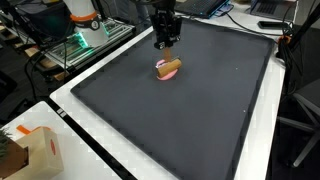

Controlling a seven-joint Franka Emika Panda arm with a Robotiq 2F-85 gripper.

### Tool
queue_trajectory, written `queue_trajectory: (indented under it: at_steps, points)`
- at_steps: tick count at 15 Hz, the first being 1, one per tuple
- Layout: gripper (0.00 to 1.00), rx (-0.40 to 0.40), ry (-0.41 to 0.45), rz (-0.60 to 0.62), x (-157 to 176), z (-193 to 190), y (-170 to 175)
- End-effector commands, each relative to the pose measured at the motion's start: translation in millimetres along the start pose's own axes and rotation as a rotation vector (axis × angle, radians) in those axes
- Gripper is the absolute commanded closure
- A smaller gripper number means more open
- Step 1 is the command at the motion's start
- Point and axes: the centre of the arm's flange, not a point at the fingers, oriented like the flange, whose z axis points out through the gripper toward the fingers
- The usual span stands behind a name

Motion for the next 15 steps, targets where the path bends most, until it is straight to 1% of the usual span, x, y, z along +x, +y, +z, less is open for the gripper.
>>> queue_trajectory:
  at_steps: [1,6,9,15]
  points:
    - [0.76,-0.018,0.029,0.019,-1.2,33.2,3.8]
    - [0.76,-0.054,0.05,0.038,-4.2,24.8,7.6]
    - [0.76,-0.054,0.05,0.07,-9.7,16.6,9.8]
    - [0.76,-0.102,0.057,0.109,-11.7,-14.9,6.8]
